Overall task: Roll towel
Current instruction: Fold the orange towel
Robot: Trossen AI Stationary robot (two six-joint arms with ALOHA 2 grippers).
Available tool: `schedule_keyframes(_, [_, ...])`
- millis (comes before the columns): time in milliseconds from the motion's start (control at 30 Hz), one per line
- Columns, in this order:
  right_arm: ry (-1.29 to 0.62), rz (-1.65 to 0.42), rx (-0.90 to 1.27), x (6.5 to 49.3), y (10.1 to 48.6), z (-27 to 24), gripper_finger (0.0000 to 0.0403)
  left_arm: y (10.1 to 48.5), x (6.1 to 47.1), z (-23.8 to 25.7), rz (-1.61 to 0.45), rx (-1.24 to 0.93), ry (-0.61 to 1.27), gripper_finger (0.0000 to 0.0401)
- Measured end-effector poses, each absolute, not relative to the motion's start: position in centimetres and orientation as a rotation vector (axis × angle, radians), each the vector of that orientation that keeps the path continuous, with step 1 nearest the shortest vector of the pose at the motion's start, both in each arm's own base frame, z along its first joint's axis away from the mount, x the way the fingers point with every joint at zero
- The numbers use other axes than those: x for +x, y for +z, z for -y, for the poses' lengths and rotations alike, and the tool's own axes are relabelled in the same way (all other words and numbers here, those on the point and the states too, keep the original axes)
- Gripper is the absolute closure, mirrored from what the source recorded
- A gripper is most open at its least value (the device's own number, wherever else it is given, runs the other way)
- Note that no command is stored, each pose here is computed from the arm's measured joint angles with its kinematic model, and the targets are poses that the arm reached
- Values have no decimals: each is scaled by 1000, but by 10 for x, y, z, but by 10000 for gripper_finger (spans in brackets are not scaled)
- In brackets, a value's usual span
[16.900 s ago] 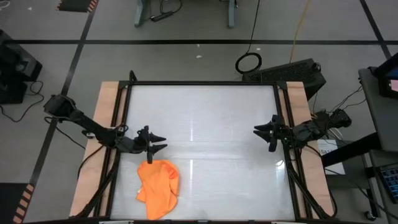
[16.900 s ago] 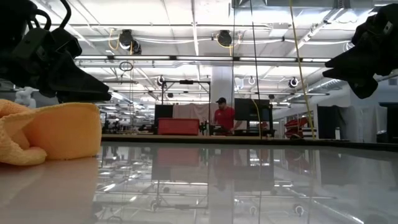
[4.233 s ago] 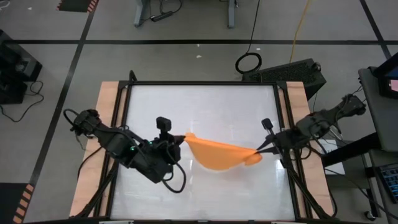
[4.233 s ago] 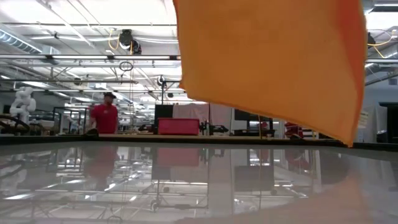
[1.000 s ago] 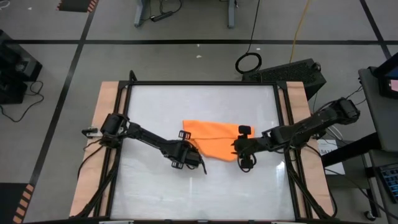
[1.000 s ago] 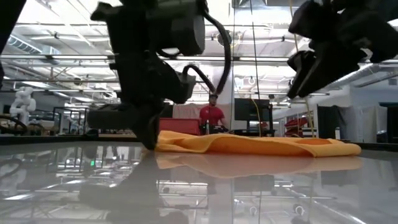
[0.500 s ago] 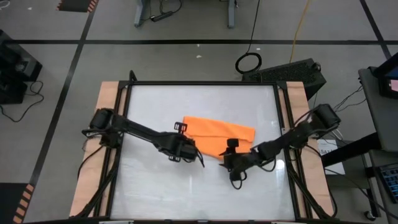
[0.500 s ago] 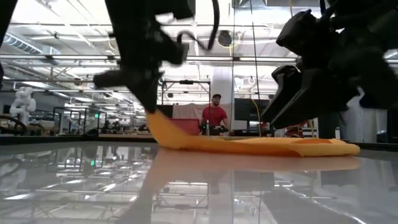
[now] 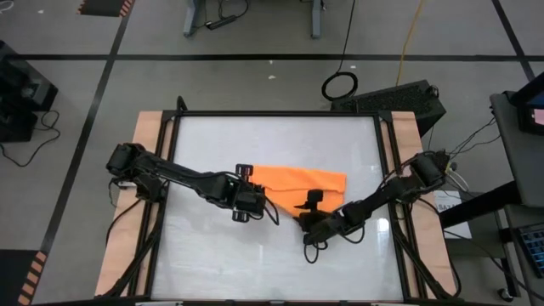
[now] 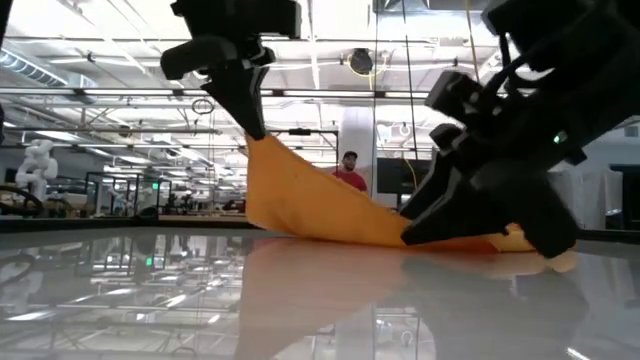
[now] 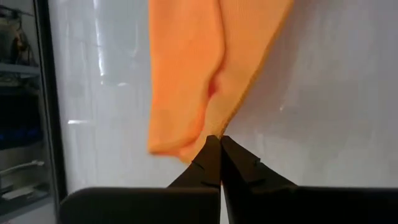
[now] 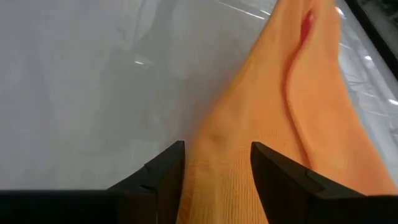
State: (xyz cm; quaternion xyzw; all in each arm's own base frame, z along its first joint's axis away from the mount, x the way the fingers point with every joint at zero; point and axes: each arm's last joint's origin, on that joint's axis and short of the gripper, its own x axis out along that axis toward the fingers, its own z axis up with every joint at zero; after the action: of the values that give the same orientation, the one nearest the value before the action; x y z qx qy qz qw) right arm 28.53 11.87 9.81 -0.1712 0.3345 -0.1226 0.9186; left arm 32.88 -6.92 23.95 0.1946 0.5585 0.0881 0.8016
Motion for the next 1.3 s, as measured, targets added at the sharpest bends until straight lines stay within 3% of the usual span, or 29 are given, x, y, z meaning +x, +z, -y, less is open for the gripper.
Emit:
schedule_keyframes(300, [-441, -698, -351, 279, 88, -119, 301, 245, 324, 74, -1222, 428, 175, 401])
schedule_keyframes(600, [-595, -762, -343, 265, 82, -109, 366, 282, 303, 77, -1109, 394, 205, 401])
schedule_keyframes(1300, [-768, -1040, -442, 210, 115, -81, 371, 288, 275, 102, -1157, 350, 239, 401])
